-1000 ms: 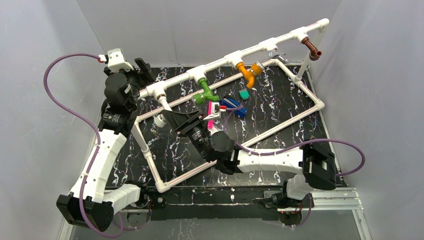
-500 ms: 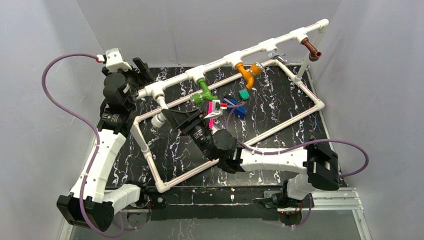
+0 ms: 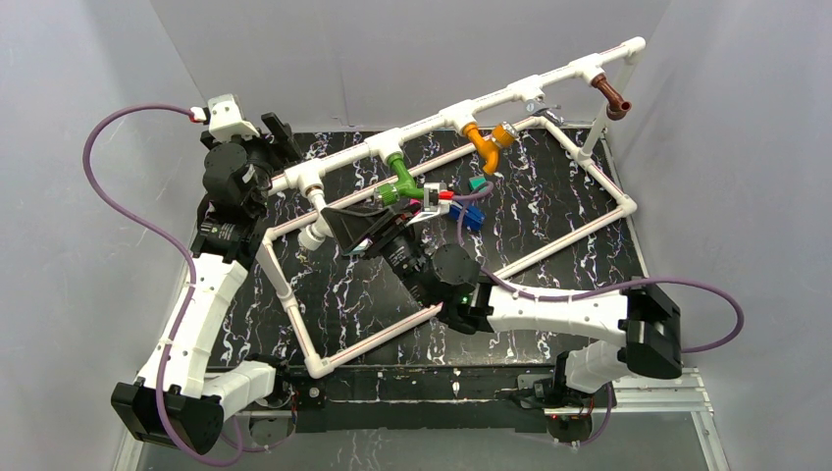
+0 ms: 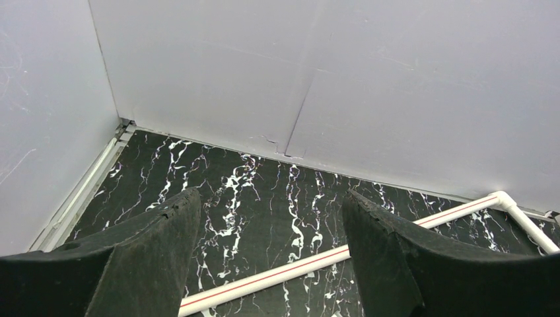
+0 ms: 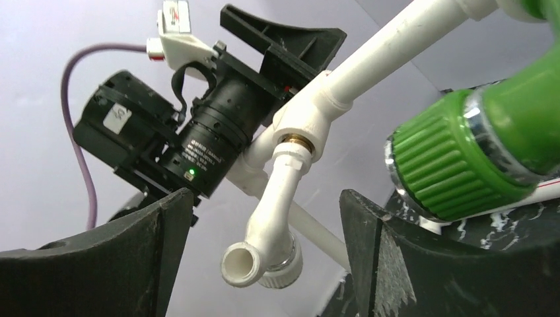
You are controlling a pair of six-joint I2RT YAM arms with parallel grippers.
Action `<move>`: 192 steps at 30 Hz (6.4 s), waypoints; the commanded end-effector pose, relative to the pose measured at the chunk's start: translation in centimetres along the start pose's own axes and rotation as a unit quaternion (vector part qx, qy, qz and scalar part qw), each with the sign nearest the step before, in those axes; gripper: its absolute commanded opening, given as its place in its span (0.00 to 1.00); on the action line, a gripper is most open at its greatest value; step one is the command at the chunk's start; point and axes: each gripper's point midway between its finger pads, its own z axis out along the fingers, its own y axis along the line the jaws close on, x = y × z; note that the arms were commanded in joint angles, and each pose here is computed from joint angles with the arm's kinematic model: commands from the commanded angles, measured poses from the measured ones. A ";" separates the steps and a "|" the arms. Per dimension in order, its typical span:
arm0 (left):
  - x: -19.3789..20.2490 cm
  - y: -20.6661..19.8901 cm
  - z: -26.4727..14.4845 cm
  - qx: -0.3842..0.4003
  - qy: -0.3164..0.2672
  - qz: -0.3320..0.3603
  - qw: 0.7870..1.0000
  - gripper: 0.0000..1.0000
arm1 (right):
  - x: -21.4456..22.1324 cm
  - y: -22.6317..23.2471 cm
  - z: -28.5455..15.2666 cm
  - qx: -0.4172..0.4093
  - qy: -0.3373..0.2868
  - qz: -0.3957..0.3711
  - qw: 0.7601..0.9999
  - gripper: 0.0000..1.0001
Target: Install the water faucets
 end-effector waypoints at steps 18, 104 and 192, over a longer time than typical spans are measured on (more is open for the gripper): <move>17.3 4.8 -2.0 -0.066 0.271 0.095 0.956 0.76 | -5.8 6.3 -4.7 -0.201 0.098 -0.540 0.811 0.91; 17.2 4.7 -2.0 -0.062 0.272 0.096 0.956 0.76 | 4.1 3.7 1.5 -0.210 0.006 -0.819 0.534 0.01; 17.4 4.5 -2.0 -0.057 0.275 0.092 0.955 0.76 | -5.1 4.9 -6.1 -0.133 0.032 -0.411 0.901 0.91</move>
